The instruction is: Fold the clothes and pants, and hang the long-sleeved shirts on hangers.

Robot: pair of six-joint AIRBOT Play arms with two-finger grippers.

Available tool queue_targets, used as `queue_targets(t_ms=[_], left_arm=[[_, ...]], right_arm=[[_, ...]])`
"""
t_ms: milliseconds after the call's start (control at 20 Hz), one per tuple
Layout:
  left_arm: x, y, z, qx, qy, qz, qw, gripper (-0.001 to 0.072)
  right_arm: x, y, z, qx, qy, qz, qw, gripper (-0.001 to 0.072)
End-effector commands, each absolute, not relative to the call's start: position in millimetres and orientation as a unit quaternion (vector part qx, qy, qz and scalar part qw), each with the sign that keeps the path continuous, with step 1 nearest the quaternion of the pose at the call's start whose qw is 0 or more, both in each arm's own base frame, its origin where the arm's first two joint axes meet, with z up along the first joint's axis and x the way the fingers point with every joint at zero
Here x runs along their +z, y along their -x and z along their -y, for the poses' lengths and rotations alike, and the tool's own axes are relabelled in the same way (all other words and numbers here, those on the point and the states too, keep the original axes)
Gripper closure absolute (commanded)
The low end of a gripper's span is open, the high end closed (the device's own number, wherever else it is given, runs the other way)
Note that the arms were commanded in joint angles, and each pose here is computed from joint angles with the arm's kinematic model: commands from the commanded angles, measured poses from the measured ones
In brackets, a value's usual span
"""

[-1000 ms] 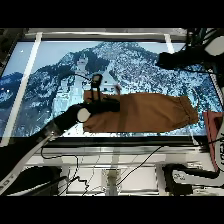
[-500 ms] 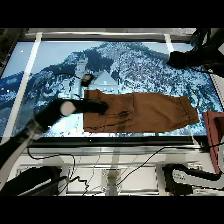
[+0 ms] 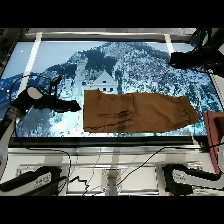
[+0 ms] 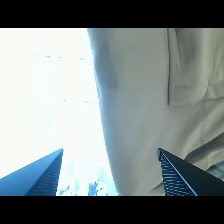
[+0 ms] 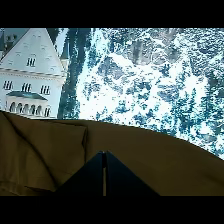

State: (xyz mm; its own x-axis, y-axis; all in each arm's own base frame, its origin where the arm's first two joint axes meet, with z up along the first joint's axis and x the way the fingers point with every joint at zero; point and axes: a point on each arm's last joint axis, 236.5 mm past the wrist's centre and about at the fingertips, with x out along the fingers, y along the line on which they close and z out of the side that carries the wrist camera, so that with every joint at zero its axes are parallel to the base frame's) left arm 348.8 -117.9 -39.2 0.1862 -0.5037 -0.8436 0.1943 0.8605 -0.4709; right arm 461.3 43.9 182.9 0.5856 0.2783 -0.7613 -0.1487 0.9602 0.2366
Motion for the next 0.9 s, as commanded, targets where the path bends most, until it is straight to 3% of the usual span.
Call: queue_targets(t_ms=[0,400,450,550,650,700,850], left_arm=[[-64,-358,132,-0.307,0.159,-0.578,0.739,-0.0009],[-112,-375,162,-0.289,0.153,-0.579,0.747,0.001],[-112,-374,169,-0.293,0.145,-0.578,0.748,0.004],[-114,-370,184,-0.304,0.129,-0.576,0.748,0.0276],[-113,-368,195,-0.308,0.124,-0.575,0.748,0.0588],[-110,-368,196,-0.31,0.128,-0.577,0.745,0.0683],[-85,-359,194,-0.329,0.104,-0.607,0.716,0.0685]], right_arm=[[183,-461,-43,0.119,-0.074,-0.438,0.888,0.0676],[183,-461,-44,0.121,-0.075,-0.438,0.888,0.0677],[183,-461,-44,0.121,-0.075,-0.438,0.888,0.0677],[183,-461,-44,0.121,-0.074,-0.438,0.887,0.0677],[183,-461,-44,0.12,-0.073,-0.439,0.887,0.0676],[183,-461,-43,0.119,-0.073,-0.439,0.887,0.0677],[180,-462,-41,0.116,-0.069,-0.442,0.887,0.0676]])
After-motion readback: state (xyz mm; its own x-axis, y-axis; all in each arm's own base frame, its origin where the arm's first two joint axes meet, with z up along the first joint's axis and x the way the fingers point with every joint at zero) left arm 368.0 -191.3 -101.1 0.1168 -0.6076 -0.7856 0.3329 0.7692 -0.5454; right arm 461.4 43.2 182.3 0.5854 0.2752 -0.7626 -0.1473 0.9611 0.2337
